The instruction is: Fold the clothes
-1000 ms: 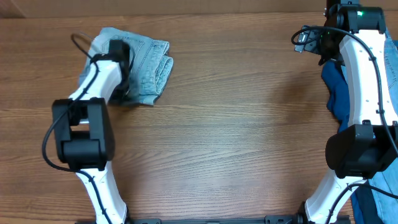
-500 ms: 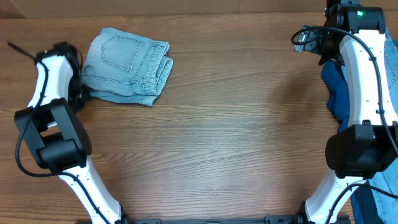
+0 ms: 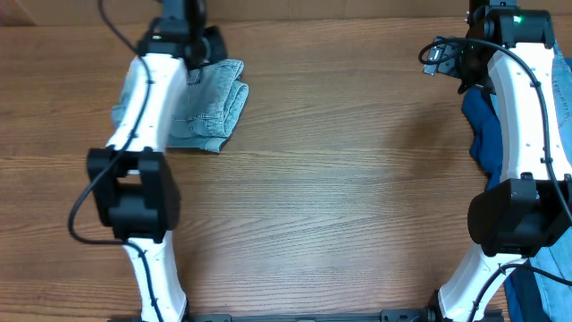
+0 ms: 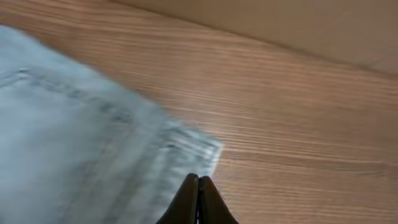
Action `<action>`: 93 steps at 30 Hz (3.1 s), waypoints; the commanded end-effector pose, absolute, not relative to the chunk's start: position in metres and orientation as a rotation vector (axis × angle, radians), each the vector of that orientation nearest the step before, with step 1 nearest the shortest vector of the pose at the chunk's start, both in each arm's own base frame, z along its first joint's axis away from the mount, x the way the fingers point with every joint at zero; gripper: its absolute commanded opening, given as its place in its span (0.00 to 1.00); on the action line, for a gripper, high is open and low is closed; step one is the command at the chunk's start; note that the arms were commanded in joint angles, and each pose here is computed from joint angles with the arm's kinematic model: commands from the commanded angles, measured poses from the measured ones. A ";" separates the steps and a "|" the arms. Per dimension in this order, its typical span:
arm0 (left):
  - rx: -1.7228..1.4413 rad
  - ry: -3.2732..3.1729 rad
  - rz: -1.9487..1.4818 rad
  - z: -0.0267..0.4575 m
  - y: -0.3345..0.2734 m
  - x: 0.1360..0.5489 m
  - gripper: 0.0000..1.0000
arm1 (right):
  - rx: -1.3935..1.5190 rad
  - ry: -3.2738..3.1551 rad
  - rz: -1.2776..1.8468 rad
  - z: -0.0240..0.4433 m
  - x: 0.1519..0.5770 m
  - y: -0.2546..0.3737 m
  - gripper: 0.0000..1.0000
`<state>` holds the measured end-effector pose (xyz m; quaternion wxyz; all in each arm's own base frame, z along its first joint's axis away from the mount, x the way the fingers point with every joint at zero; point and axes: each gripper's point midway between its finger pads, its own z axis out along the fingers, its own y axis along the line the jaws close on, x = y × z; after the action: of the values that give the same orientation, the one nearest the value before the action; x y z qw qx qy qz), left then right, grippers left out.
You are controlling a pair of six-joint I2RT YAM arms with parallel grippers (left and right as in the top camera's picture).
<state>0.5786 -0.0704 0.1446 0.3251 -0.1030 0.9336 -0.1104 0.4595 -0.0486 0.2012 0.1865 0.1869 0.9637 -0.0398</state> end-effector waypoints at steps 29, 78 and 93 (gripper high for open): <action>-0.900 3.223 0.199 -0.035 0.078 0.410 0.04 | 0.533 2.714 -0.134 0.200 0.459 -0.053 1.00; -0.753 2.807 0.284 -0.004 0.170 0.492 0.04 | 0.533 2.714 -0.134 0.200 0.459 -0.053 1.00; -0.966 2.880 0.207 -0.007 0.221 0.439 0.04 | 0.533 2.714 -0.133 0.200 0.459 -0.053 1.00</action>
<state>0.4577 0.2123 0.0118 0.0814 -0.3142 0.9429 0.0747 0.4594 -0.0487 0.2010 0.1861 0.1867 0.9638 -0.0400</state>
